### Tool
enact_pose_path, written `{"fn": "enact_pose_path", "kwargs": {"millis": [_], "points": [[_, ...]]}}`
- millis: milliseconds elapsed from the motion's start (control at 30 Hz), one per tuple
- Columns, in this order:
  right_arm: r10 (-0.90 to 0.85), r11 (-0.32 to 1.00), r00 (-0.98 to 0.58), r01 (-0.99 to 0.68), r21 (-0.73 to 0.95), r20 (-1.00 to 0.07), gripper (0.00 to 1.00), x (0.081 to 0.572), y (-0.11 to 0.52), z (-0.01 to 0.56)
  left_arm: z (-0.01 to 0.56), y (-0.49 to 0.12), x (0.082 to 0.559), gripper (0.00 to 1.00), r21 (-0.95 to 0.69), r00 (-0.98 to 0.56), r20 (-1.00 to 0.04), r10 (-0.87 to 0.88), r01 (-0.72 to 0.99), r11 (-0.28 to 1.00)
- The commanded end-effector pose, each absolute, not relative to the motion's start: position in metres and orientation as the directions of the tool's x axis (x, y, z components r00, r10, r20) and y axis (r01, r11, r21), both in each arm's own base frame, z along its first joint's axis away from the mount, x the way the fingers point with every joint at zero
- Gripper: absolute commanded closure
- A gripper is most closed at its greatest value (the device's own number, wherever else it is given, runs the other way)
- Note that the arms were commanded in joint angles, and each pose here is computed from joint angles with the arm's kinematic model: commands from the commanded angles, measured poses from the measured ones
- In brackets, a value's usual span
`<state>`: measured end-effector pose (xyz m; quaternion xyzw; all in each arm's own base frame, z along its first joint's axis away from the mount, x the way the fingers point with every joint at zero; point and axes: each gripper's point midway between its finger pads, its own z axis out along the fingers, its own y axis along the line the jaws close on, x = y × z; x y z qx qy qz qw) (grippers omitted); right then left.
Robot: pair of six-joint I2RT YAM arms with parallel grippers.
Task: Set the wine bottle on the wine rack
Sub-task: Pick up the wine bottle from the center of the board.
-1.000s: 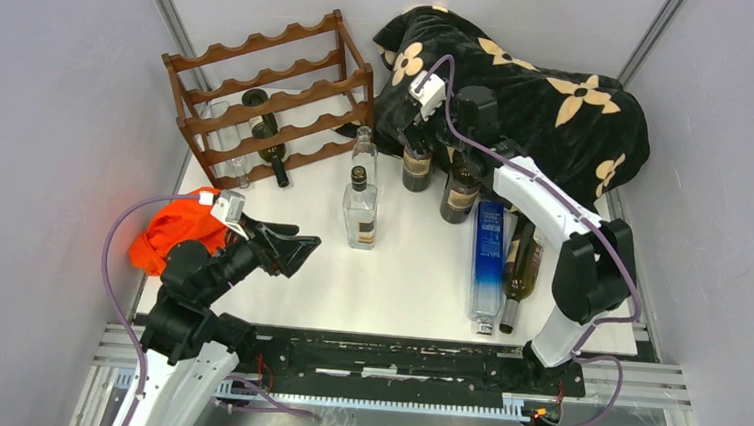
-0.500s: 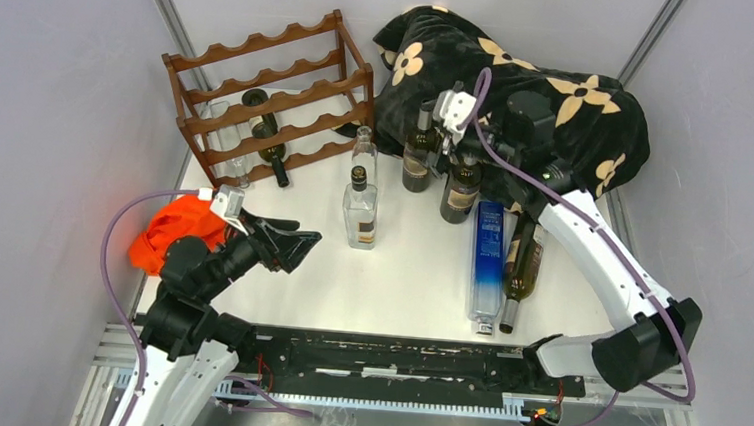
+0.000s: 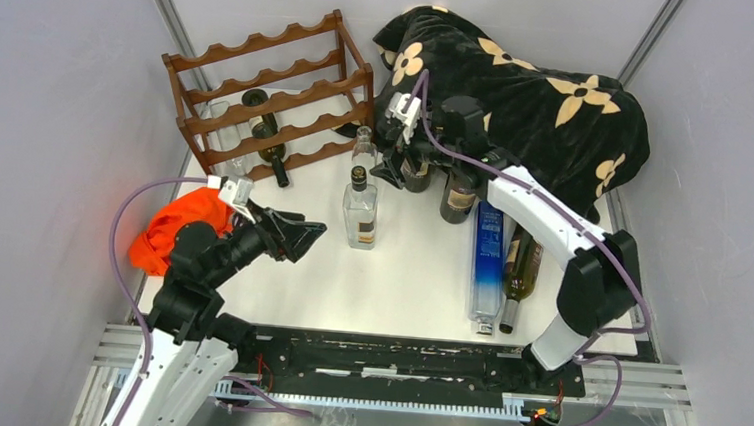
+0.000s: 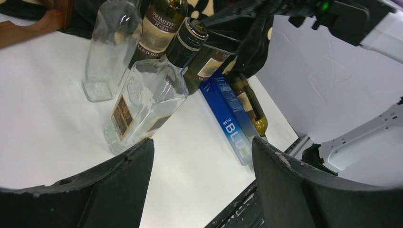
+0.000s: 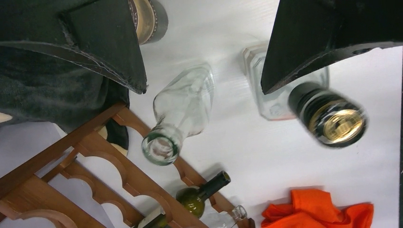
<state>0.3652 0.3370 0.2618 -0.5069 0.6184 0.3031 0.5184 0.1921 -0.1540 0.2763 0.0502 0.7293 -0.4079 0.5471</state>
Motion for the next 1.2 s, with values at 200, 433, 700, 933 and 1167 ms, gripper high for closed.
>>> {"fn": "enact_pose_path", "kwargs": {"millis": [200, 433, 700, 933, 1167], "points": [[-0.22, 0.356, 0.046, -0.926, -0.124, -0.974, 0.1, 0.404, 0.383, 0.298, 0.289, -0.148, 0.178, 0.19, -0.514, -0.324, -0.858, -0.4, 0.554, 0.654], [-0.232, 0.336, 0.026, -0.936, -0.106, -0.972, 0.22, 0.411, 0.398, 0.287, 0.289, -0.145, 0.176, 0.18, -0.504, -0.322, -0.864, -0.388, 0.55, 0.666], [-0.266, 0.335, 0.063, -0.929, -0.153, -0.962, 0.66, 0.41, 0.393, 0.285, 0.288, -0.145, 0.176, 0.19, -0.511, -0.327, -0.859, -0.393, 0.543, 0.666], [-0.27, 0.433, 0.097, -0.877, -0.211, -0.958, 0.88, 0.417, 0.364, 0.307, 0.291, -0.144, 0.172, 0.19, -0.514, -0.32, -0.858, -0.402, 0.548, 0.66], [-0.279, 0.451, 0.079, -0.869, -0.203, -0.957, 0.91, 0.405, 0.33, 0.307, 0.294, -0.143, 0.168, 0.19, -0.512, -0.314, -0.859, -0.405, 0.551, 0.658]]}}
